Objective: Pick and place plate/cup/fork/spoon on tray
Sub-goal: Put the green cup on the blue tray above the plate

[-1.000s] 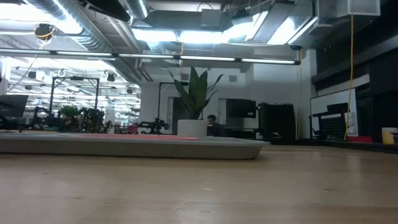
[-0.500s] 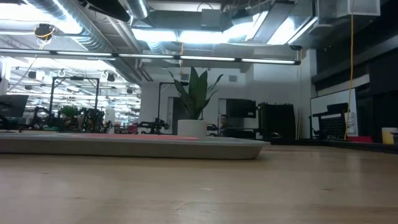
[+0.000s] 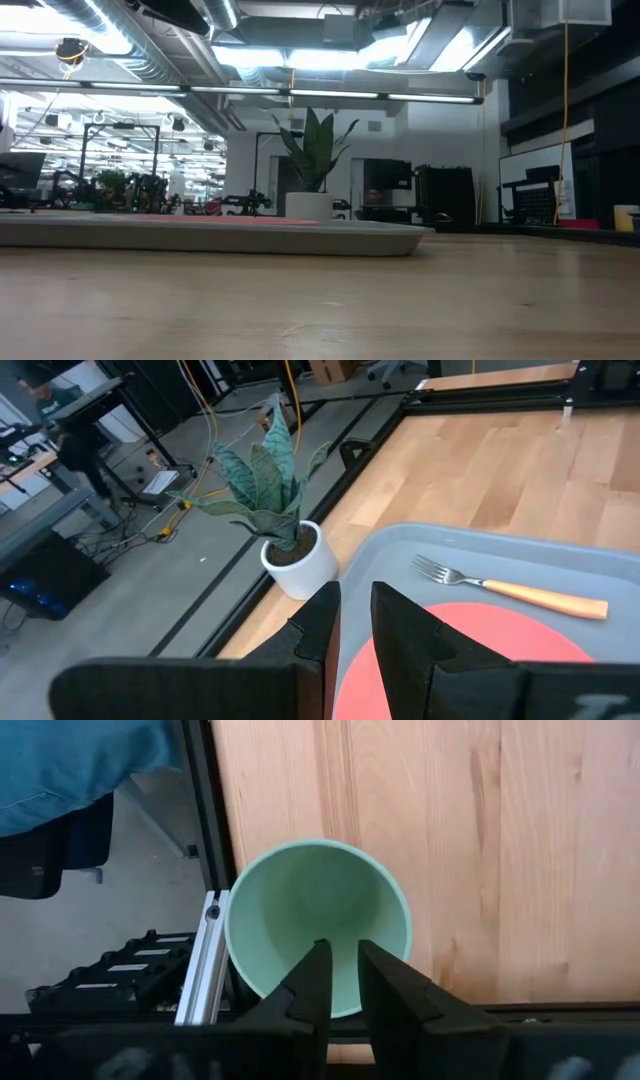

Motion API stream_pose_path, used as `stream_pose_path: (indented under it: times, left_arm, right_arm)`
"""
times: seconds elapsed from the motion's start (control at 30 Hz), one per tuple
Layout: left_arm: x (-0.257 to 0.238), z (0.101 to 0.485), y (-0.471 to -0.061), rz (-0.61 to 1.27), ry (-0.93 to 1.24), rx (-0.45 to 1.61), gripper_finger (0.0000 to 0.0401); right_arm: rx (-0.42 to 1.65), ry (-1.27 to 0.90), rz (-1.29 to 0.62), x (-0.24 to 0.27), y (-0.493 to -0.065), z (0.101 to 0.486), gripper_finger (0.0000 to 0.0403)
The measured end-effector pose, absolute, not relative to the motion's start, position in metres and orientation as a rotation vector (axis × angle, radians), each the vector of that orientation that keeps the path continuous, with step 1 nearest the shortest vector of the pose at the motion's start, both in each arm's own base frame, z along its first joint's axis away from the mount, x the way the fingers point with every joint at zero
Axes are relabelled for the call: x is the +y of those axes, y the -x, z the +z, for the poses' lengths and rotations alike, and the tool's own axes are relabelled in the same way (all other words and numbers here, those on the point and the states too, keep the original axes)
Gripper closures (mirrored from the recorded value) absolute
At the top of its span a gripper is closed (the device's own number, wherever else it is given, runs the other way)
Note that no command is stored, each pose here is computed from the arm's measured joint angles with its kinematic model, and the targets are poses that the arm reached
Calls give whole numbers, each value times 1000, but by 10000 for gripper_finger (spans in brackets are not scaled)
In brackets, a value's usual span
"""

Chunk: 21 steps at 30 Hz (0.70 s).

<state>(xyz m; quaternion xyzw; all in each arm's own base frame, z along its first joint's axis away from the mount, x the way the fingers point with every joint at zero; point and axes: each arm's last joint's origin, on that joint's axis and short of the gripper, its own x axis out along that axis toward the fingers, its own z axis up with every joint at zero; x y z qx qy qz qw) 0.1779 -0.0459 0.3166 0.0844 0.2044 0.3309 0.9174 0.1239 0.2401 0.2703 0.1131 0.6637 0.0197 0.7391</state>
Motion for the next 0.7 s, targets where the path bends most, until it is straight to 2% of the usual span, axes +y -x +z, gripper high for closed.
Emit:
stream_pose_path:
  times: [0.7]
  left_arm:
    - [-46,317,-178,684,-171,418,348]
  right_arm:
    - [1438,-274,53,242,-125,271,346]
